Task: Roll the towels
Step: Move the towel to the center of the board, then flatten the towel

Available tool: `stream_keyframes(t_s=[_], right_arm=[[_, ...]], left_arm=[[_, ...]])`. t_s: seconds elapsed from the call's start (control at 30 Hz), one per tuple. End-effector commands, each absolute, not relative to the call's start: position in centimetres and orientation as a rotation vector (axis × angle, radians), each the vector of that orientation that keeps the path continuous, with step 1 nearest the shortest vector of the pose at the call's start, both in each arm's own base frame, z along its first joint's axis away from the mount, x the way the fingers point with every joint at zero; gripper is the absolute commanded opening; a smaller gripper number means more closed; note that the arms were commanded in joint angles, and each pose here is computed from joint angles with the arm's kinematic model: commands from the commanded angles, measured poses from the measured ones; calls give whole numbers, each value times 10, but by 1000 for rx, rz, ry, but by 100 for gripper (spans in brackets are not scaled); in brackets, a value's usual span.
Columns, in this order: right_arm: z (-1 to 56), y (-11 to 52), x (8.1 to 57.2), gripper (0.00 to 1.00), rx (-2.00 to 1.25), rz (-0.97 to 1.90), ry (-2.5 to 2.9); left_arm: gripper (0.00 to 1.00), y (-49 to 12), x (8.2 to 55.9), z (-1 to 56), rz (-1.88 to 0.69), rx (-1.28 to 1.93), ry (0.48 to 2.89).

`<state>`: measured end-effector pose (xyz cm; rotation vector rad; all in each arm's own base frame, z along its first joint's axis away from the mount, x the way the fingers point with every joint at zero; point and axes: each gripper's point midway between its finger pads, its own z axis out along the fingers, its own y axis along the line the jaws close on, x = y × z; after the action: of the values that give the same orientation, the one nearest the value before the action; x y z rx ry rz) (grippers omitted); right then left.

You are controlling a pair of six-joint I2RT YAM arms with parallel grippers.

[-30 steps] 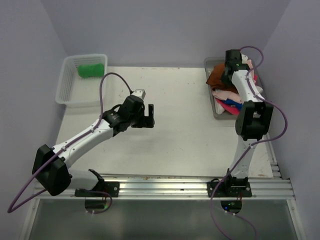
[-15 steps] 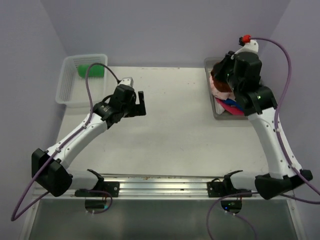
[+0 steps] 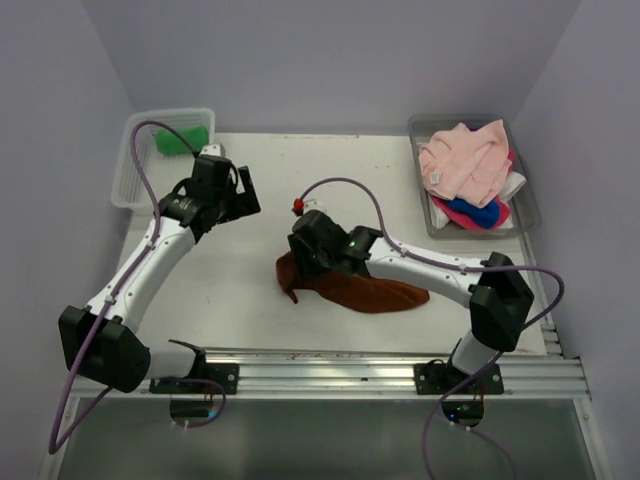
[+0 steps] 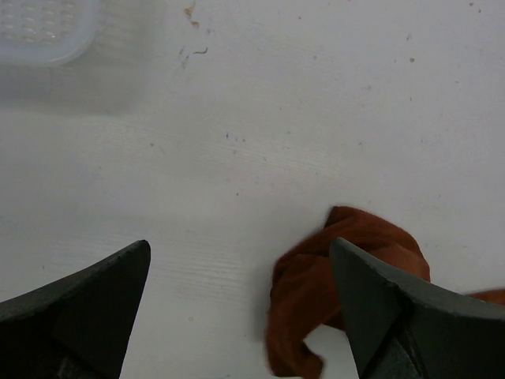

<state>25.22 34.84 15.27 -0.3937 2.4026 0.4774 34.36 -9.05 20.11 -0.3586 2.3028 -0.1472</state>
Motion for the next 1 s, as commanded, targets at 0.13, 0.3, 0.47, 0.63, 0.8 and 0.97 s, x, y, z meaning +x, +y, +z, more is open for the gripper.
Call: stream_keyframes(t_s=[0.13,0.3,0.47,0.63,0.8,0.97], right_arm=[[149,271,260,62,-187,386,2423],[137,193,262,62,54,362,2452],[123,170,243,62,140,362,2483],[106,158,229,62,228,341,2524],[84,126,221,65,465,345,2511],[56,103,206,65,618,300,2565]], left_arm=[[99,-146,311,167,-273,-87,2436],[94,-167,268,113,-351,-38,2591],[96,-155,242,83,-311,-33,2669],[98,-166,223,52,-382,19,2765],[58,-170,217,32,-405,1,2818],[2,-173,227,42,-405,-3,2789]])
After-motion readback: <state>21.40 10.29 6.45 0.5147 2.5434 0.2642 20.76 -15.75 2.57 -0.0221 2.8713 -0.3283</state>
